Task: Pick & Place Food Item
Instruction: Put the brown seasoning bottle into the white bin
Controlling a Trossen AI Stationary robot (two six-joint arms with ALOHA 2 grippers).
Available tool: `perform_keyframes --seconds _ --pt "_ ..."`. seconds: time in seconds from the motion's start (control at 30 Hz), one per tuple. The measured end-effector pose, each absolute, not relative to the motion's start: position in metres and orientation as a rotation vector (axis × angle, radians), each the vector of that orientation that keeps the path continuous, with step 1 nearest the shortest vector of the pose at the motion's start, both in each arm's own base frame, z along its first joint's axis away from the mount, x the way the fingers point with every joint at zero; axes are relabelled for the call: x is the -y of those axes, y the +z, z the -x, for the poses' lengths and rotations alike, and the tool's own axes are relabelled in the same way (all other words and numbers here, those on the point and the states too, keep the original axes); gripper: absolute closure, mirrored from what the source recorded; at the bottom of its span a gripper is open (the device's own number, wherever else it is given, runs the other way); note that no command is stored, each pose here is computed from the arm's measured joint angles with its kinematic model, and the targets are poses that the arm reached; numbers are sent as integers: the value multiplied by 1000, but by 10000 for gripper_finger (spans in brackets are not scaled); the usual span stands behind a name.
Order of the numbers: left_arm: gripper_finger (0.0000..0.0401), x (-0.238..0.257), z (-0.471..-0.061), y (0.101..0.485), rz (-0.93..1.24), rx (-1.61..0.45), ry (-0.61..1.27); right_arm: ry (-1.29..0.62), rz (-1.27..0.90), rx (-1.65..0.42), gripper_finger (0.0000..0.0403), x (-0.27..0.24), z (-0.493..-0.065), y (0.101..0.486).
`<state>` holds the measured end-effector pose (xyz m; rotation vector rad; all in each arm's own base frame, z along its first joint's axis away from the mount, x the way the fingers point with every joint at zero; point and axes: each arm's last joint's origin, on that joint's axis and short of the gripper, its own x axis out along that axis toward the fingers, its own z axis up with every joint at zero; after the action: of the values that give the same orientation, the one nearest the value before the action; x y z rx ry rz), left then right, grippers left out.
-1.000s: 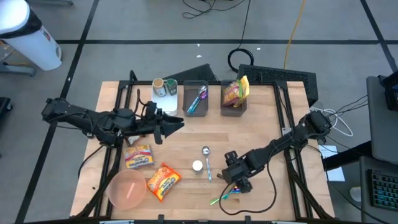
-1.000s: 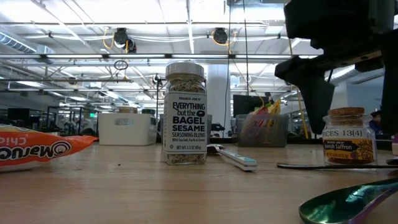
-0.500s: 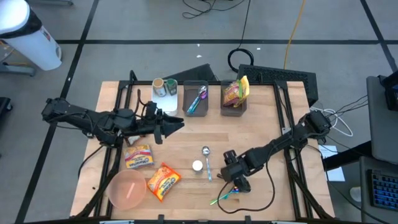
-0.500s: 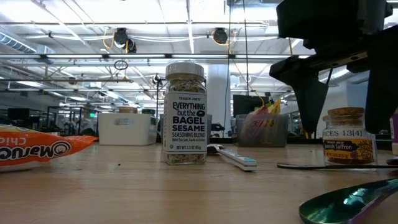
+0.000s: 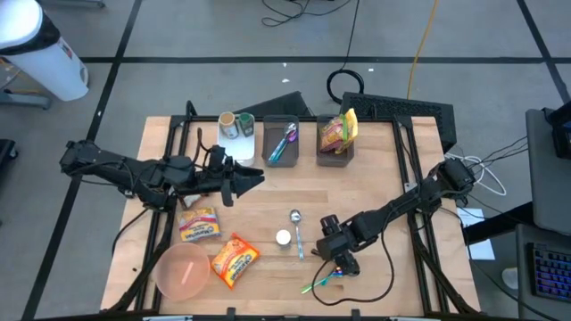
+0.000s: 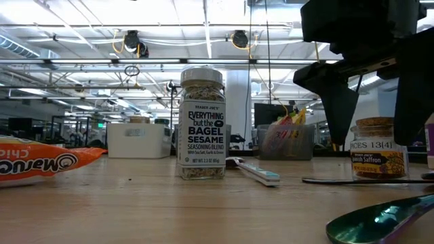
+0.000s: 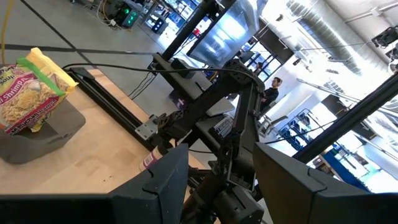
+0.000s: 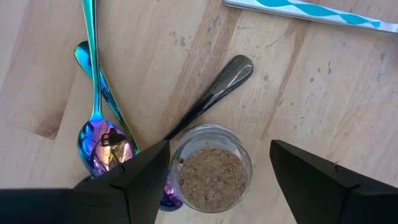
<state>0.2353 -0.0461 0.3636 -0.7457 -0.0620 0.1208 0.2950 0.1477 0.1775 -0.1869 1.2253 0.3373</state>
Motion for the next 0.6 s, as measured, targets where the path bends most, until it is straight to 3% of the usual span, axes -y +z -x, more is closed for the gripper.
perform_keyframes --seconds 0.4,0.6 --pt "215 51 -234 362 745 38 105 294 48 -1196 137 -138 -271 158" --pt "215 53 -234 358 756 1 113 247 -99 -1034 138 -127 -251 157"
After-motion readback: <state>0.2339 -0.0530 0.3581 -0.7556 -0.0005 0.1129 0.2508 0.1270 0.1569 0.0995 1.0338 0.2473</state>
